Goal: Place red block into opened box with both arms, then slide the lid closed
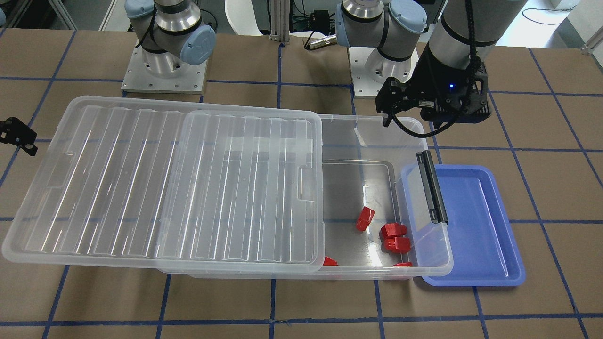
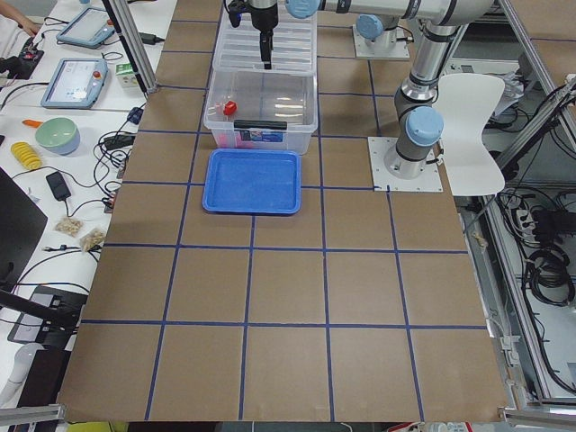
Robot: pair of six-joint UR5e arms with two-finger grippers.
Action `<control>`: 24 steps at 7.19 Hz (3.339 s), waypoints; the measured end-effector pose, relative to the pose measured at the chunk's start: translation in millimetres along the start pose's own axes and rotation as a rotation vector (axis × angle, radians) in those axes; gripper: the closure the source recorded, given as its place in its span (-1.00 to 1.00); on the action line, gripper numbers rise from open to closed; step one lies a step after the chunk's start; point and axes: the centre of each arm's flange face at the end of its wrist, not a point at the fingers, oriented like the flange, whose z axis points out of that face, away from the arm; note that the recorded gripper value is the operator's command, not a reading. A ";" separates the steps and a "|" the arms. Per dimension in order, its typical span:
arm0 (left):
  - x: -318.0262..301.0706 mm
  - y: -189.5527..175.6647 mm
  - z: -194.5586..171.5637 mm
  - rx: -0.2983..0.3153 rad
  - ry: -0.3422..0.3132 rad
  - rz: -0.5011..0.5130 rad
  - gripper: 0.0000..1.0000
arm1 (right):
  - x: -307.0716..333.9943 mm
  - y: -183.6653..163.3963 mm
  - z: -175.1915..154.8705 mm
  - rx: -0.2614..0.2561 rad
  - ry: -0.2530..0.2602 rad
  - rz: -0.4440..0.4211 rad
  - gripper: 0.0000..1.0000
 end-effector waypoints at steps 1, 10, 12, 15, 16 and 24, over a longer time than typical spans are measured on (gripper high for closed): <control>-0.8 7.7 -0.7 -0.007 -0.001 0.002 -1.00 | -7.4 -2.5 1.3 0.012 -0.019 0.028 -0.99; -15.1 20.2 12.8 -0.040 0.001 -0.007 -1.00 | -204.8 -39.1 -7.1 0.075 -0.043 0.007 -1.00; -16.5 20.2 13.8 -0.044 0.002 -0.009 -1.00 | -228.4 -38.6 -8.6 0.082 -0.045 0.007 -1.00; -18.5 19.2 15.1 -0.046 0.002 -0.012 -1.00 | -258.9 -37.5 -9.3 0.094 -0.048 -0.002 -1.00; -18.6 19.2 15.1 -0.046 0.002 -0.013 -1.00 | -261.5 -38.9 -8.5 0.097 -0.047 -0.007 -1.00; -18.5 17.1 16.9 -0.047 0.005 -0.014 -1.00 | -269.7 -21.7 -175.9 0.041 -0.016 -0.026 -1.00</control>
